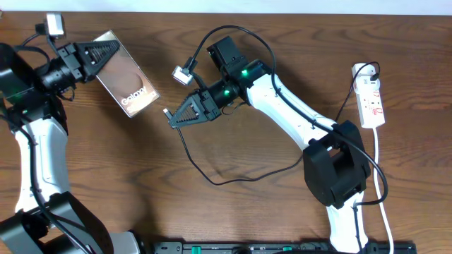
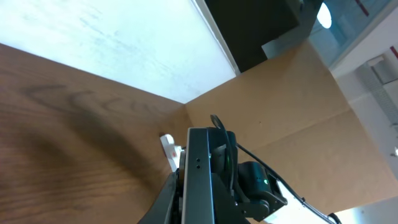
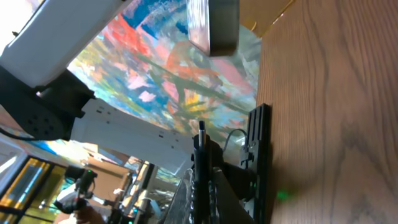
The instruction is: Plug charger to phone and switch on socket
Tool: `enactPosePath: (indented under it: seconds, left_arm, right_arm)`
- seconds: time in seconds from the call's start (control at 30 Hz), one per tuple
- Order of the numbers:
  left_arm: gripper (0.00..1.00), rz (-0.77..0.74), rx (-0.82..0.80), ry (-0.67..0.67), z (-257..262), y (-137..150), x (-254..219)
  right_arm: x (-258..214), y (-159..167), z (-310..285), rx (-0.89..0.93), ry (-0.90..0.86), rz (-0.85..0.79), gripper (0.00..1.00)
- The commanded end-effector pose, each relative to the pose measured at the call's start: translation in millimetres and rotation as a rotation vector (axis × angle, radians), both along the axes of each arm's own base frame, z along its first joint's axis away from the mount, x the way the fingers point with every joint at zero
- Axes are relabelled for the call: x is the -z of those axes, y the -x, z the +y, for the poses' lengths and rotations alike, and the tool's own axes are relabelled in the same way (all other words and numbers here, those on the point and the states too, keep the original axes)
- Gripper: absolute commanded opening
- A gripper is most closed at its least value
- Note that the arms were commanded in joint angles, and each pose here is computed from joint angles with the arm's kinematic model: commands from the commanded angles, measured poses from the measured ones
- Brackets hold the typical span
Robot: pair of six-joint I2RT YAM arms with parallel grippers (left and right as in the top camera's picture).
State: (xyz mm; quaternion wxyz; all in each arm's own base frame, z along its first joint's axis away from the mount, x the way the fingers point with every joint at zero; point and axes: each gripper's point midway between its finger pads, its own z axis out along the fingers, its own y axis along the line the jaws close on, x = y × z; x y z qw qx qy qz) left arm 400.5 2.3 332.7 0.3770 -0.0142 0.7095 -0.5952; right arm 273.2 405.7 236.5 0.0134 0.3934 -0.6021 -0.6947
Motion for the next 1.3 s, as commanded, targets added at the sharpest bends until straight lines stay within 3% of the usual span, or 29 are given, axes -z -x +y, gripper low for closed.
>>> enactPosePath:
  seconds: [0.0,0.47,1.27]
  left_arm:
    - [0.07,-0.061,0.025,-0.032,-12,0,-8]
    - [0.07,0.016,0.008,0.020,-18,-6,-9]
    - [0.07,0.009,0.074,0.014,-24,4,-9]
  right_arm:
    - [-11,3,2,-0.025,-0.053,-0.029,0.01]
    - [-12,12,11,-0.054,-0.104,-0.098,0.01]
    - [-15,21,20,-0.083,-0.158,-0.167,0.01]
